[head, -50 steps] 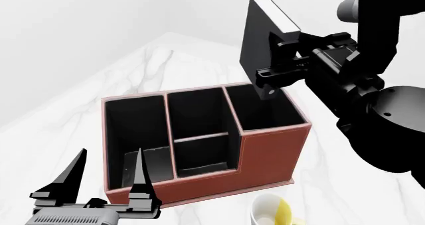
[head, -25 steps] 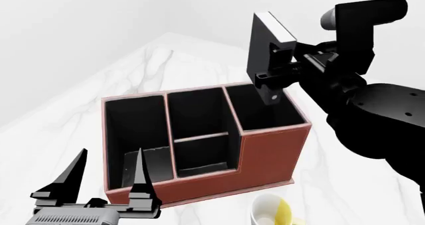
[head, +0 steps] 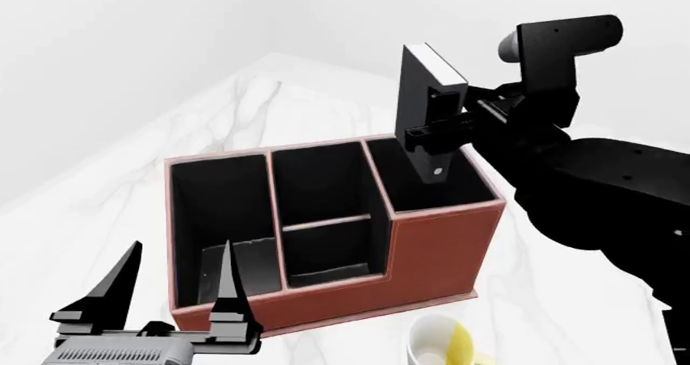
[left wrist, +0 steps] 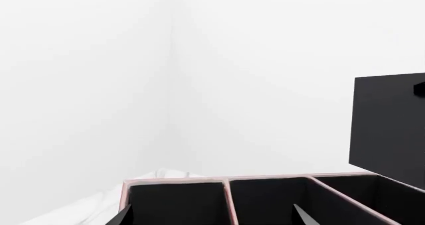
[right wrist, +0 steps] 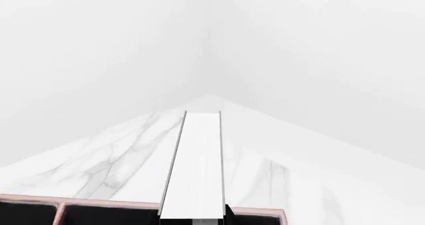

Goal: Pick up the book and place it in the right compartment of the caddy.

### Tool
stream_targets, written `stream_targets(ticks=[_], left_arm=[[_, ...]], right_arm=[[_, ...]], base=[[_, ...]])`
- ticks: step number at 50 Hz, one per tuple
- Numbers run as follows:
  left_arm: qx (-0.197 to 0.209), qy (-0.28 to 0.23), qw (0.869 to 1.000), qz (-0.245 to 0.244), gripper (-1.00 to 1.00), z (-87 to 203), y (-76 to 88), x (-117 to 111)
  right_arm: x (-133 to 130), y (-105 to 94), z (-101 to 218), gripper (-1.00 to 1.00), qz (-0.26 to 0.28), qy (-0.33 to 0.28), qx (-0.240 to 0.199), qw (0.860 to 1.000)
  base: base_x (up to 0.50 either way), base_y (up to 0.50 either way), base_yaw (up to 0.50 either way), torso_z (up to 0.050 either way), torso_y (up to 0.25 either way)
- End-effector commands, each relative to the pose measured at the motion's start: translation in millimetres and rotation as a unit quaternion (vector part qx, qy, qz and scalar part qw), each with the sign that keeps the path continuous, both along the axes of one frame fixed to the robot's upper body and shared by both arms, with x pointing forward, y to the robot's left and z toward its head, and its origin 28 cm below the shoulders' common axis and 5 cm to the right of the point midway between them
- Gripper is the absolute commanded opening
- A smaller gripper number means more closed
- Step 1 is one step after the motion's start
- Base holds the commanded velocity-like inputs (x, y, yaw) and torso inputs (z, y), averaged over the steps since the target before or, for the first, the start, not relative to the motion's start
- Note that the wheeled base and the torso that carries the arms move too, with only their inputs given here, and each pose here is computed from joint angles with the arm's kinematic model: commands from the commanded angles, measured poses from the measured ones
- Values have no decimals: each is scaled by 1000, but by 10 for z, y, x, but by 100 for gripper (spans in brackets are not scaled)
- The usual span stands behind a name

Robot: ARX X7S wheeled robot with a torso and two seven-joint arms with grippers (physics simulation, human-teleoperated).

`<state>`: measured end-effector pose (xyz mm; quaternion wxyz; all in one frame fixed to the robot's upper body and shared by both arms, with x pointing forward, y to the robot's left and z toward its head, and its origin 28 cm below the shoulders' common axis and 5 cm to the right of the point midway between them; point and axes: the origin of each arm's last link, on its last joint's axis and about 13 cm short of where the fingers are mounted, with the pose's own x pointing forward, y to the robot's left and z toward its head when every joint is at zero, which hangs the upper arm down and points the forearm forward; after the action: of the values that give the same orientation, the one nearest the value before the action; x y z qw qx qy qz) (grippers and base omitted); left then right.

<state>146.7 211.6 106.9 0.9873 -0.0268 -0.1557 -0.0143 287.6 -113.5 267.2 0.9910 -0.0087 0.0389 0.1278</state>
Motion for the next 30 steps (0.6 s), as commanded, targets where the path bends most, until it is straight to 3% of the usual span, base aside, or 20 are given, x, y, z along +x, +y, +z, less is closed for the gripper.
stream_targets(ticks=[1, 30], left_arm=[[0, 0, 1000, 0, 100, -4, 0, 0], [0, 0, 1000, 0, 100, -4, 0, 1]], right_arm=[[36, -31, 41, -100, -13, -12, 0, 1000], [89, -20, -90, -100, -9, 0, 6, 1000]], base=[[0, 0, 0, 0, 11], [0, 0, 0, 0, 1]])
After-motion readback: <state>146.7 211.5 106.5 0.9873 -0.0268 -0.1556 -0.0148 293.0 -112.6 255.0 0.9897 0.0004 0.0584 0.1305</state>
